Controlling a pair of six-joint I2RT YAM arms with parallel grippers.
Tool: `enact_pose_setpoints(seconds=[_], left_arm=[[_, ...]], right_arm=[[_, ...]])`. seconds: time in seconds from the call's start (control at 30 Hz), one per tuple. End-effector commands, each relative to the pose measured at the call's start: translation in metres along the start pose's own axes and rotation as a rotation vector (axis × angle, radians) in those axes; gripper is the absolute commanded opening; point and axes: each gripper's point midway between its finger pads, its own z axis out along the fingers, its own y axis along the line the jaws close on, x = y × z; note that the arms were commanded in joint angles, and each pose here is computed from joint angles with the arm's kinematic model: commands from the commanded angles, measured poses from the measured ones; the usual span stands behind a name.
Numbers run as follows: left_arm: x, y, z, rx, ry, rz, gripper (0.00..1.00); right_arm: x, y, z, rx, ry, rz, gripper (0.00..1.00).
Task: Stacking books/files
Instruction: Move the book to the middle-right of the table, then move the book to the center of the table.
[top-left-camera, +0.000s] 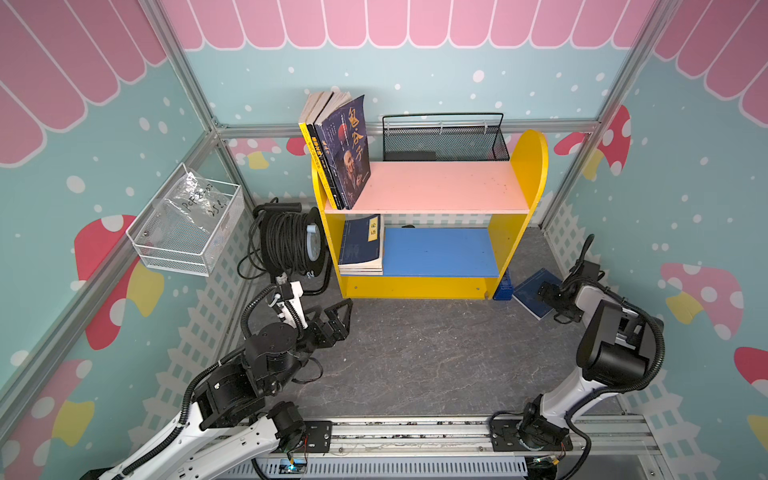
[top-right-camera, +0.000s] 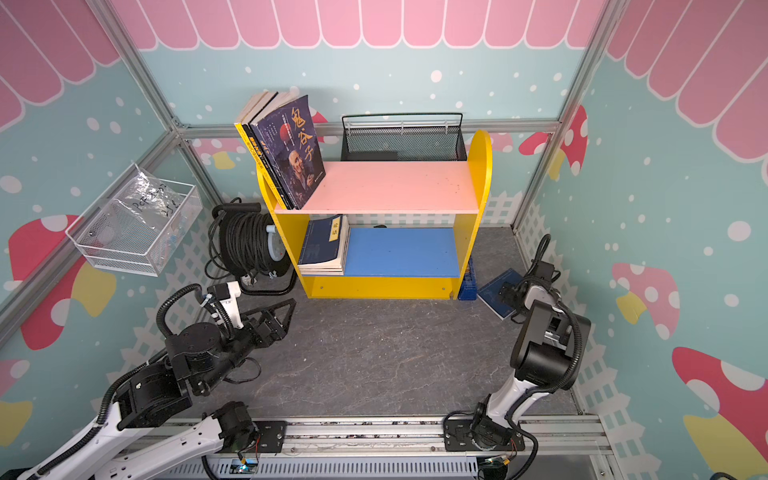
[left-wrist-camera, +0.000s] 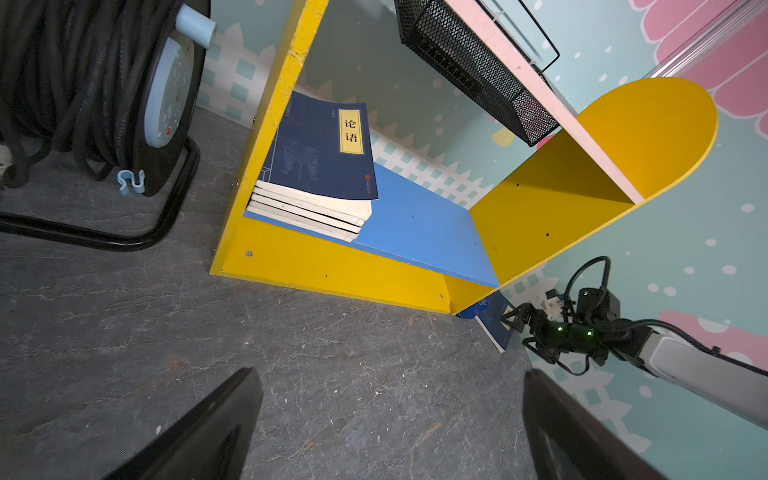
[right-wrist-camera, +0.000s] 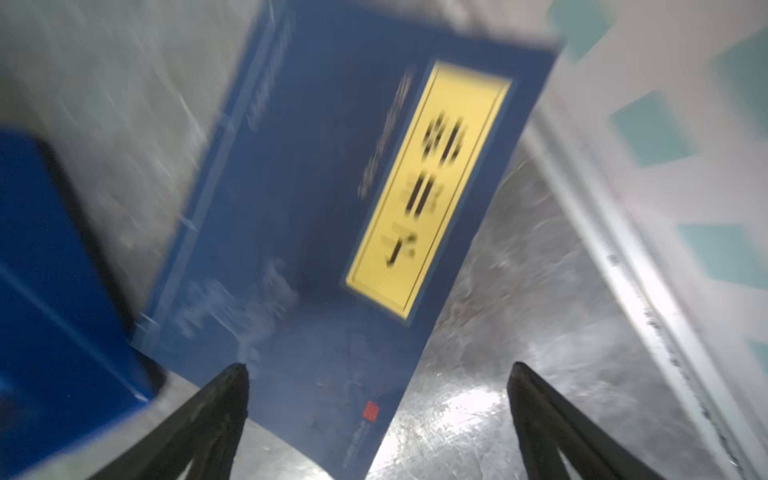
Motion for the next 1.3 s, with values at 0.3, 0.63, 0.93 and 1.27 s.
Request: enact_pose_setpoints(seconds=[0.3, 0.63, 0.93, 1.27], left_arm=[[-0.001, 0.002, 0.015, -0.083, 0.003, 0.003, 0.99], [0.001, -0.020, 0.047, -0.090, 0.026, 0.019, 0.99], [0.007, -0.032, 0.059, -0.056, 0.049, 0.033, 0.99], [0.006, -0.027, 0.047, -0.046, 0.048, 0.008, 0.99]], right_arm=[[-0.069, 0.001, 0.016, 0.139, -0.114, 0.086, 0.97], [-0.032, -0.001, 0.039, 0.152, 0.004, 0.244, 0.92], [-0.001, -0.007, 0.022, 0.153, 0.002, 0.284, 0.87], [0.017, -0.004, 0.039, 0.136, 0.081, 0.327, 0.70]])
